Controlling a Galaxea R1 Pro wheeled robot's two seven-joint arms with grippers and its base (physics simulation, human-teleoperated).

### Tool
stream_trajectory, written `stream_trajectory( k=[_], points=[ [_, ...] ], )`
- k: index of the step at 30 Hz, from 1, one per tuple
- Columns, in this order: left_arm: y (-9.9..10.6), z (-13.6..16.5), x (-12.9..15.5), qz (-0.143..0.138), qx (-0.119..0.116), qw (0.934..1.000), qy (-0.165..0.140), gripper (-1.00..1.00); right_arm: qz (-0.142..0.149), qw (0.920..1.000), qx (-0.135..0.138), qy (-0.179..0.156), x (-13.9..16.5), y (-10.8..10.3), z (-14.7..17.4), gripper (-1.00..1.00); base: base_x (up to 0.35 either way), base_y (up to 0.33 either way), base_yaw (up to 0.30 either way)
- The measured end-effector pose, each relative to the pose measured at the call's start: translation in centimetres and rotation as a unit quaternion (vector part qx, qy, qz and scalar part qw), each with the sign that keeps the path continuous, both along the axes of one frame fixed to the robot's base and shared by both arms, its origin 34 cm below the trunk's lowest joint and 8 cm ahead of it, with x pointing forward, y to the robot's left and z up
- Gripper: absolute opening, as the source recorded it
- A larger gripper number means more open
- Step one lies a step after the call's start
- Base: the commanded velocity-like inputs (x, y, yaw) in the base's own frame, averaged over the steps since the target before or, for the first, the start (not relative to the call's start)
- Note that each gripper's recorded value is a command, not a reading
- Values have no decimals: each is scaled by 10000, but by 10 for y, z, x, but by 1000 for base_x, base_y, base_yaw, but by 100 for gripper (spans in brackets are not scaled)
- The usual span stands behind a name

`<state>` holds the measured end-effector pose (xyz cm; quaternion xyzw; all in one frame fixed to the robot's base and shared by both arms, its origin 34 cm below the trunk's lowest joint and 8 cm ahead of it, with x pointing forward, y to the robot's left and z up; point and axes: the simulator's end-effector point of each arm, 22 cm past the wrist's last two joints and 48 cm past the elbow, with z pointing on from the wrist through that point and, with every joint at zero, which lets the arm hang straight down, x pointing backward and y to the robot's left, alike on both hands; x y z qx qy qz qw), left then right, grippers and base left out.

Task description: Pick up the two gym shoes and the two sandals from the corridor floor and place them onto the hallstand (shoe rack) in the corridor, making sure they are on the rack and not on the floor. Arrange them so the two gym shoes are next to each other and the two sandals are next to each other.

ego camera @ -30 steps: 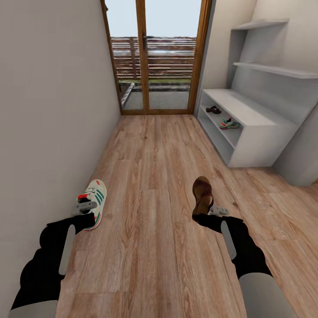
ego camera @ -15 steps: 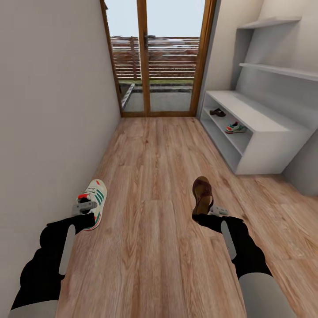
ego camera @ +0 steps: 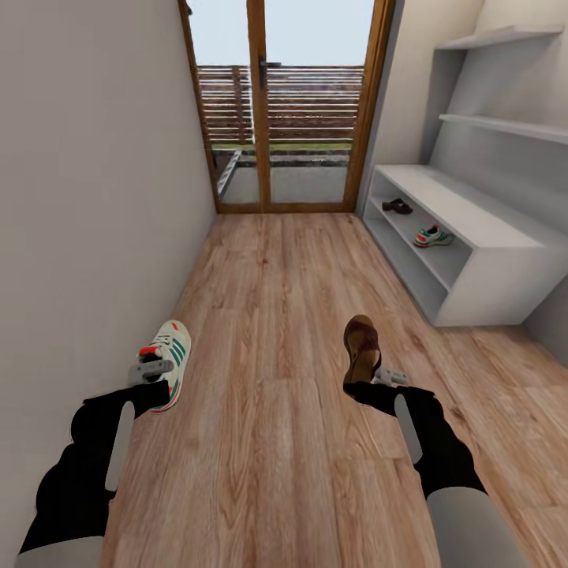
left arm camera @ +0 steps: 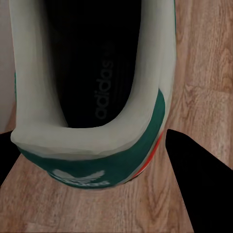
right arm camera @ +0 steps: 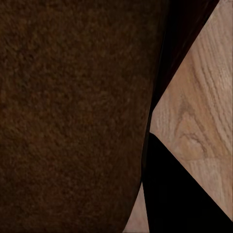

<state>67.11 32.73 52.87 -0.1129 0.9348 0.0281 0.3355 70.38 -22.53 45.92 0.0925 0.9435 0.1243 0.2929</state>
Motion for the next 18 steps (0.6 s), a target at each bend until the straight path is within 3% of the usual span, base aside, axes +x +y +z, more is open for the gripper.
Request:
stream_trajectory(
  k=[18],
  points=[
    [0, 0, 0, 0, -2, 10000, 1, -100, 2, 10000, -4, 2, 0, 0, 0, -100, 338, 3, 0]
  ],
)
